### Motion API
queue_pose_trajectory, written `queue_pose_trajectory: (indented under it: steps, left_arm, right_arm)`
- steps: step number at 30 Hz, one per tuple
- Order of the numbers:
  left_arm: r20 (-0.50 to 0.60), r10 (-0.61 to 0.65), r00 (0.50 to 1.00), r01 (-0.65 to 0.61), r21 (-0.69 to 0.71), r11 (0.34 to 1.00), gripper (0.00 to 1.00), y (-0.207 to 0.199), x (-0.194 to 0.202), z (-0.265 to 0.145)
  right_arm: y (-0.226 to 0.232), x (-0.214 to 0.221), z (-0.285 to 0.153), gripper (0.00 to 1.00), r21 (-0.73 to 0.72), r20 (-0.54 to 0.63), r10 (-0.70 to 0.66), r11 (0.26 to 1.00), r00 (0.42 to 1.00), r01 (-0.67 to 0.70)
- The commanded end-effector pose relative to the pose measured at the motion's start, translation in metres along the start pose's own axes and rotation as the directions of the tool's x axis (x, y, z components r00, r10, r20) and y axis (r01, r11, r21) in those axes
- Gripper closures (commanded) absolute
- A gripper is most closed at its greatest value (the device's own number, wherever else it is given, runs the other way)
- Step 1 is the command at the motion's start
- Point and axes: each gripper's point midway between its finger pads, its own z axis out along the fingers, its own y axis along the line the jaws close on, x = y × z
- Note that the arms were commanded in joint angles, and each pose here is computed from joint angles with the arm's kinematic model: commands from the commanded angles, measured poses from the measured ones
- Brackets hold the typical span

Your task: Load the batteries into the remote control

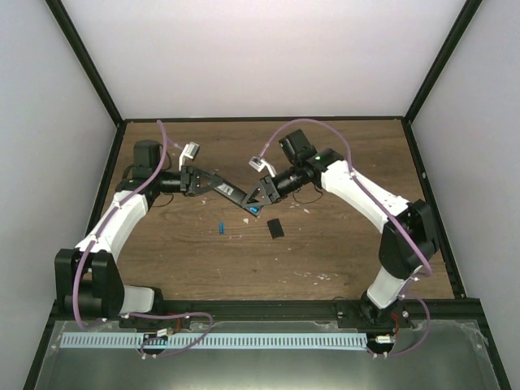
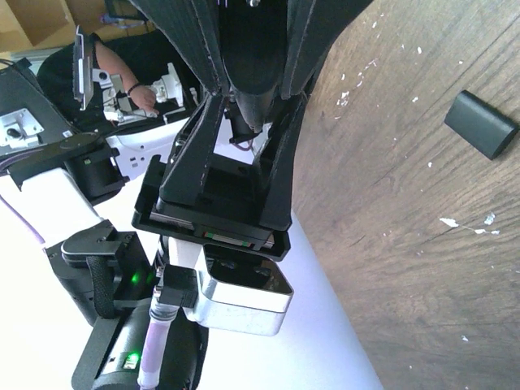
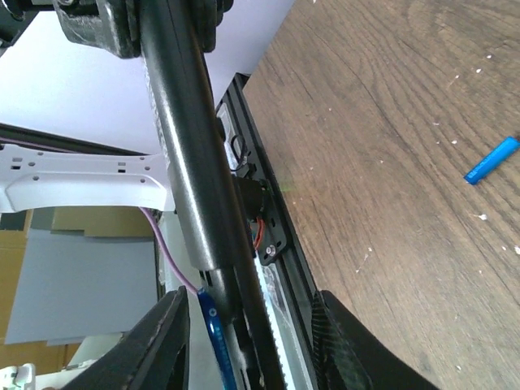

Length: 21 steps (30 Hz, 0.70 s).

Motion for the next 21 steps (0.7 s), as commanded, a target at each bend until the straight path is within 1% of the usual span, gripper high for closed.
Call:
queue_pose_trajectory:
  steps: [1,4,6,9,12,15,17,20,21]
  left_arm:
    - [0.008,0.057,0.998,-0.057,-0.009,0.998,1.0,-0.004,-0.008,-0.001]
    - [0.027,0.055,0.998,-0.053,-0.051,0.997,1.0,0.002,-0.012,-0.005]
    - [0.055,0.046,0.997,-0.041,-0.077,0.996,1.0,0.007,-0.018,-0.011]
    - [0.116,0.037,0.992,-0.025,-0.104,0.994,1.0,0.014,-0.029,-0.026]
    - [0.192,0.033,0.981,-0.006,-0.136,0.991,1.0,0.019,-0.04,-0.043]
    - [0.272,0.05,0.961,0.003,-0.192,0.981,1.0,0.021,-0.052,-0.059]
    - [0.337,0.075,0.939,0.004,-0.227,0.974,1.0,0.018,-0.061,-0.072]
    - [0.461,0.068,0.885,0.063,-0.263,0.963,1.0,0.02,-0.074,-0.099]
    - [0.498,0.064,0.865,0.089,-0.276,0.957,1.0,0.022,-0.077,-0.109]
  right_arm:
    - [0.014,-0.008,-0.018,0.65,0.094,0.046,-0.093,0.992,0.995,0.088]
    - [0.014,-0.02,-0.032,0.6,0.202,0.103,-0.155,0.97,0.983,0.131]
    - [0.019,-0.026,-0.043,0.55,0.267,0.136,-0.206,0.95,0.969,0.164]
    - [0.019,-0.03,-0.06,0.49,0.372,0.178,-0.268,0.909,0.947,0.188]
    - [0.008,-0.027,-0.073,0.46,0.478,0.207,-0.3,0.861,0.931,0.172]
    - [-0.023,-0.018,-0.082,0.47,0.592,0.217,-0.254,0.802,0.943,0.079]
    - [-0.045,-0.009,-0.083,0.5,0.657,0.215,-0.204,0.754,0.955,0.013]
    - [-0.072,0.005,-0.066,0.51,0.748,0.17,-0.177,0.664,0.969,-0.01]
    - [-0.077,0.008,-0.056,0.51,0.758,0.155,-0.17,0.652,0.973,-0.007]
